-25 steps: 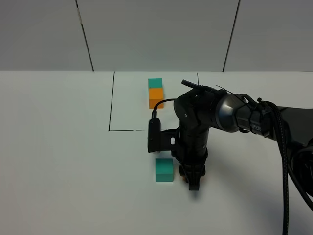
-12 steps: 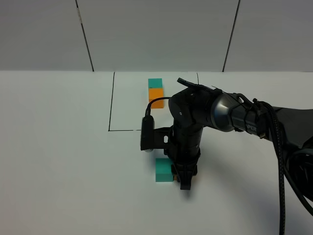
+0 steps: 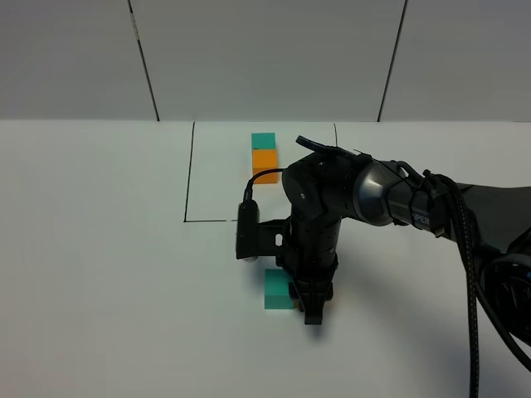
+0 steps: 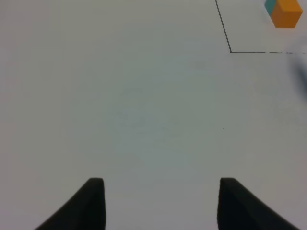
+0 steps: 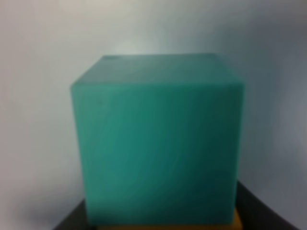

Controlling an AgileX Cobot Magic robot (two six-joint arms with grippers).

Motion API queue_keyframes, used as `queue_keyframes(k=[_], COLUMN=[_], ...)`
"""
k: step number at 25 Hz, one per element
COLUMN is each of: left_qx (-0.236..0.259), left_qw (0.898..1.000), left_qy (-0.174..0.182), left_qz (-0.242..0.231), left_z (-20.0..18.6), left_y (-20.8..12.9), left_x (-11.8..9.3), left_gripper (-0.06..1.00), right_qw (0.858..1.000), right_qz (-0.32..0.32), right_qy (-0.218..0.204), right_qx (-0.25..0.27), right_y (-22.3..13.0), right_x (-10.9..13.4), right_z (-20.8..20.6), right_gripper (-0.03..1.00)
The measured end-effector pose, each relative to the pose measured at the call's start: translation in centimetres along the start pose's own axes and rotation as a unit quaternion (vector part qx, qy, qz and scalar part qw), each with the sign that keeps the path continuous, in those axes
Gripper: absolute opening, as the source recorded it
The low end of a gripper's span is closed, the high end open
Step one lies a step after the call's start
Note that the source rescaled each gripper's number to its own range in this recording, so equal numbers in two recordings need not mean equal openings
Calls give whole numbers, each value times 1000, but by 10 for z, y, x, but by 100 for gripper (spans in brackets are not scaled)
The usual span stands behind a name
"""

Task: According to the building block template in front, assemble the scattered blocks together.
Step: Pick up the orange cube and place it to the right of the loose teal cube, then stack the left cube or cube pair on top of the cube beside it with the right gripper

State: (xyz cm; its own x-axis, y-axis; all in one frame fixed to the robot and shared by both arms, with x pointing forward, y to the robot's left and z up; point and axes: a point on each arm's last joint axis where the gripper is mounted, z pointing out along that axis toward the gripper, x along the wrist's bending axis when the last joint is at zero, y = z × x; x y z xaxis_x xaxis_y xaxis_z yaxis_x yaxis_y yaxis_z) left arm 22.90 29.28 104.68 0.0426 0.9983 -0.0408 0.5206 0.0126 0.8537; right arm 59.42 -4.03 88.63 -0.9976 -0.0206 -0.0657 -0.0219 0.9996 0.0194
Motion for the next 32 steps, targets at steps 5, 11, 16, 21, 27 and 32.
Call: queue_keyframes(k=[5, 11, 16, 21, 27, 32], left_qx=[0, 0, 0, 0, 0, 0], left_qw=[1000, 1000, 1000, 1000, 1000, 1000], left_qy=[0, 0, 0, 0, 0, 0], left_qz=[0, 0, 0, 0, 0, 0], left_z=[0, 0, 0, 0, 0, 0], left_y=[0, 0, 0, 0, 0, 0], left_x=[0, 0, 0, 0, 0, 0], left_gripper=[14, 14, 14, 14, 14, 14], right_qw=[1000, 1000, 1000, 998, 983, 937], right_qz=[0, 0, 9, 53, 167, 319], right_qy=[1, 0, 0, -17, -45, -48], right_qx=[0, 0, -4, -27, -65, -131], right_y=[0, 0, 1, 3, -4, -39], right_x=[0, -1, -1, -1, 3, 1], right_z=[0, 0, -1, -25, -90, -154], right_gripper=[13, 13, 47, 98, 100, 100])
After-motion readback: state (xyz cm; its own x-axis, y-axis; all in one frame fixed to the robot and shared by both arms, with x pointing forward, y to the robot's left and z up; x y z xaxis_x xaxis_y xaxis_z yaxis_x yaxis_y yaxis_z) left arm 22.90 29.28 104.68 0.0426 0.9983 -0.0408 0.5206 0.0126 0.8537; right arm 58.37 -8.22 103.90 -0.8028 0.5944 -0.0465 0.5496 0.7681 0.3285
